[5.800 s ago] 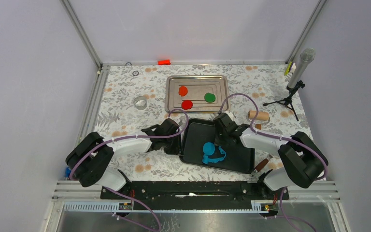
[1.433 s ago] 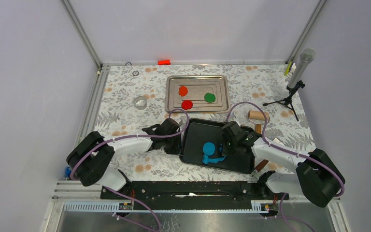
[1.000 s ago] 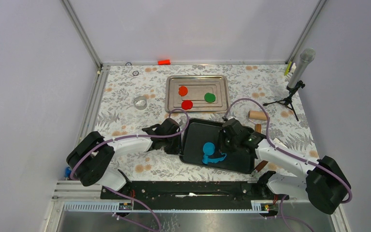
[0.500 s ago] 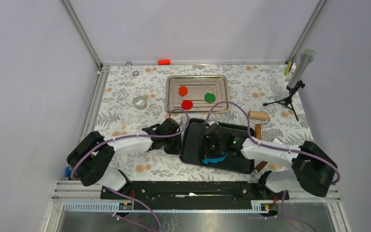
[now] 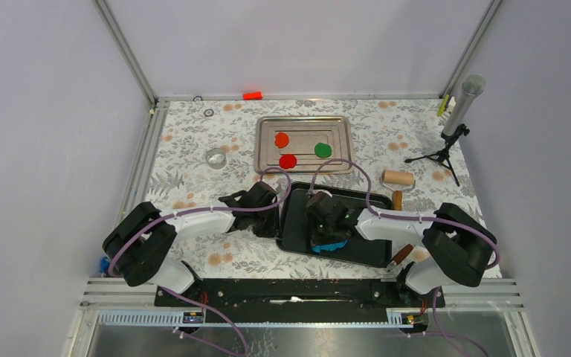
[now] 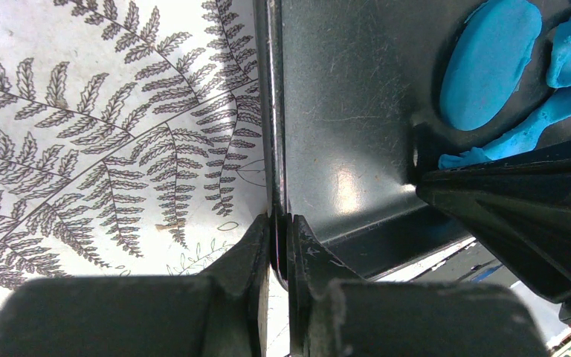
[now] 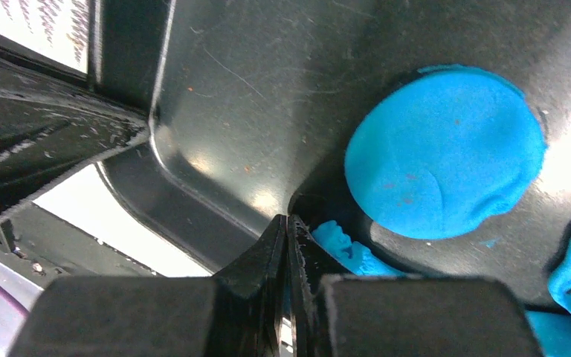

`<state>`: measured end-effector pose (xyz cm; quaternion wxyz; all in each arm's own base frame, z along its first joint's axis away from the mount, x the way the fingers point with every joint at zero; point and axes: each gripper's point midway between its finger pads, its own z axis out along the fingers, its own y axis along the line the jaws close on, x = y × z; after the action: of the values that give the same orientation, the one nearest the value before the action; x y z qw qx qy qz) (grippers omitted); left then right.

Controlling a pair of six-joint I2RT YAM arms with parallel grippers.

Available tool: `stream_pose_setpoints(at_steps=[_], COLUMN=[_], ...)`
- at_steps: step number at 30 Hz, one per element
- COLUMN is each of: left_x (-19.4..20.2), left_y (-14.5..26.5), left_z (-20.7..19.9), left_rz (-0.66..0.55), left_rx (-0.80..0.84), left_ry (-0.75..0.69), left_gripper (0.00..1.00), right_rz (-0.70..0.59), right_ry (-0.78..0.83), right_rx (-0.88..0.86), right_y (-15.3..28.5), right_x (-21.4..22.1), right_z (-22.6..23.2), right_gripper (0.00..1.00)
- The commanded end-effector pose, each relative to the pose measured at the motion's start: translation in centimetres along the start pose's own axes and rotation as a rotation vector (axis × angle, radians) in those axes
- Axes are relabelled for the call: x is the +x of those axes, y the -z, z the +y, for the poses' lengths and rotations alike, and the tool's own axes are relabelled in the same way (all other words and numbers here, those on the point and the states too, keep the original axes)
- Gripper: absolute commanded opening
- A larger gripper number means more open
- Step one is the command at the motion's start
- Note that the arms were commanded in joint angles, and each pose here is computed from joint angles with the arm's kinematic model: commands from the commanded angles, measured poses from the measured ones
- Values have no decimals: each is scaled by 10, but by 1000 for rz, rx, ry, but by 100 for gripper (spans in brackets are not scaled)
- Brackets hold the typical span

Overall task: Roll out the dumpling wrappers from the dough
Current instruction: Remove the dumpling wrapper from the work surface.

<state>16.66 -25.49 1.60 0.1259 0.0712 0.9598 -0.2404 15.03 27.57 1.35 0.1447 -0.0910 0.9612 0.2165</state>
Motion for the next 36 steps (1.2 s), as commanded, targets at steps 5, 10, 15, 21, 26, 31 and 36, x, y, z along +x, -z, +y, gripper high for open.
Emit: stream_pose_setpoints(at_steps=[5, 10, 15, 21, 26, 31, 36], left_x=[38, 39, 39, 38, 39, 37, 36], left_y=[-7, -7, -8, -7, -6, -6, -5], left_z=[39, 41, 41, 40, 41, 39, 37], left_rz=[138, 140, 138, 137, 135, 132, 127], left_rx=[-137, -139, -137, -134, -137, -132, -128], left_ry=[-37, -40, -38, -41, -41, -40, -40], left_gripper=[0, 0, 0, 0, 0, 0, 0], right_rz=[-42, -54, -108, -118, -147, -220, -253], right_ry=[35, 64, 43, -83, -122, -108, -100], right_rx=[144, 265, 385, 423, 460, 436, 389], right_y=[16, 28, 46, 53, 60, 75, 81], right_x=[8, 14, 8, 1, -11, -32, -43], right_z=[-37, -68, -94, -113, -121, -111, -98], right_gripper=[8, 8, 6, 3, 4, 5, 11])
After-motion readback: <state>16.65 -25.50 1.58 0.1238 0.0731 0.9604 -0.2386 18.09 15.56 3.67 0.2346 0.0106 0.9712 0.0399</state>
